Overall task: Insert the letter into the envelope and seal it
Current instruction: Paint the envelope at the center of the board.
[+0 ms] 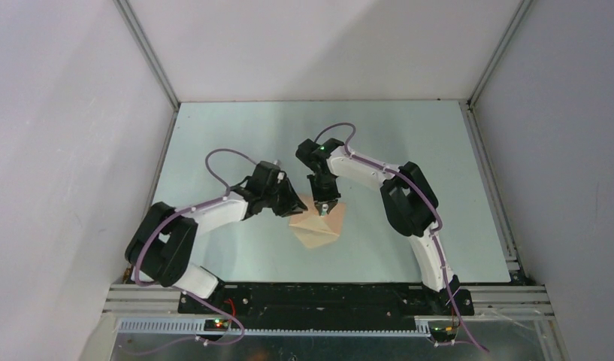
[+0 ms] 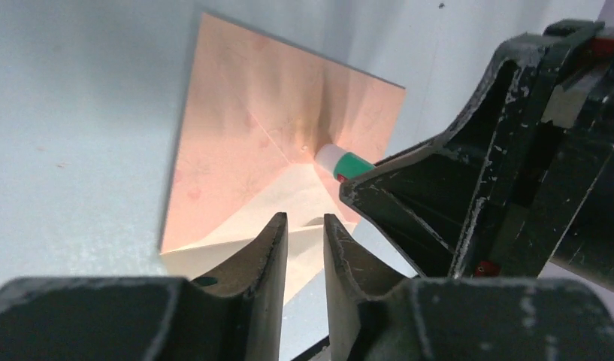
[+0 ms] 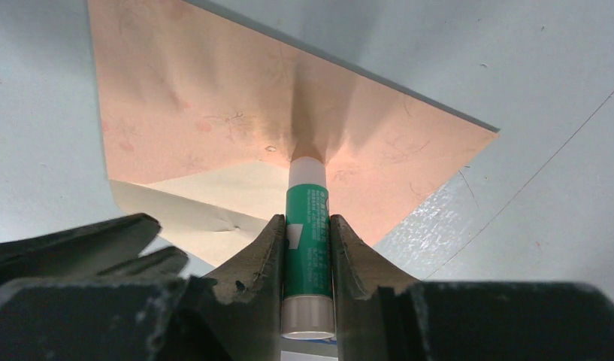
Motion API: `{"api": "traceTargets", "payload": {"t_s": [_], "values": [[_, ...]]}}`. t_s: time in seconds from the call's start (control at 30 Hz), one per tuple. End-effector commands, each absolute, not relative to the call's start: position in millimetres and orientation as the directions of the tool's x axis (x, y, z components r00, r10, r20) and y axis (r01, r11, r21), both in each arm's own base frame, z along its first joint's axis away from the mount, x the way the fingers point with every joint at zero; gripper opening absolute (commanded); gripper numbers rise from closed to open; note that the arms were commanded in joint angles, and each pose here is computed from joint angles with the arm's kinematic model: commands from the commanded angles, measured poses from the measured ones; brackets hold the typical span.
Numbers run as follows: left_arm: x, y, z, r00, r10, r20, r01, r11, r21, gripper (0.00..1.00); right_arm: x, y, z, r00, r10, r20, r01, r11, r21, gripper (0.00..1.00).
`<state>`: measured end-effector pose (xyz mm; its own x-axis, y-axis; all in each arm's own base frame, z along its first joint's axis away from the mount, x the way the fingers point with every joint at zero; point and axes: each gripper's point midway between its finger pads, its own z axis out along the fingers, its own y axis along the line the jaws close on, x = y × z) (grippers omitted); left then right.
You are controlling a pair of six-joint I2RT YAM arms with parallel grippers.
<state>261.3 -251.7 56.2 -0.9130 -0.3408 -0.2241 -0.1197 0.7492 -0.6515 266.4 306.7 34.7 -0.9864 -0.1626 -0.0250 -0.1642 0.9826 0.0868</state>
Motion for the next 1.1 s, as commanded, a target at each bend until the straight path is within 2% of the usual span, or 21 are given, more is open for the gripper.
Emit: {"api": "traceTargets", "payload": {"t_s": [0.0, 0.13, 0.5, 0.8, 1.07], "values": [[271.7, -232.2, 55.3, -0.897, -0.325, -0.300, -0.106, 0.816, -0.568, 0.27, 271.3, 304.6, 39.8, -0.985, -0.162, -0.060, -0.167, 0.982, 0.089, 0.00], [279.6, -231.0, 42.6, -0.904, -0.301, -0.303, -0.106, 0.845, -0.523, 0.26, 272.2, 305.2, 42.2, -0.985, -0.162, -0.066, -0.168, 0.981, 0.093, 0.00], [266.7, -221.3, -6.5, -0.938, -0.270, -0.218, -0.157, 0.890, -0.429, 0.18, 275.3, 317.5, 55.5, -0.981, -0.162, -0.103, -0.174, 0.977, 0.121, 0.00], [262.0, -216.4, -13.8, -0.942, -0.266, -0.206, -0.164, 0.898, -0.409, 0.17, 292.5, 342.0, 65.4, -0.975, -0.165, -0.148, -0.187, 0.971, 0.150, 0.00], [260.1, -219.4, -14.3, -0.945, -0.266, -0.192, -0.166, 0.891, -0.422, 0.17, 290.2, 344.8, 53.3, -0.977, -0.177, -0.118, -0.192, 0.974, 0.124, 0.00]]}}
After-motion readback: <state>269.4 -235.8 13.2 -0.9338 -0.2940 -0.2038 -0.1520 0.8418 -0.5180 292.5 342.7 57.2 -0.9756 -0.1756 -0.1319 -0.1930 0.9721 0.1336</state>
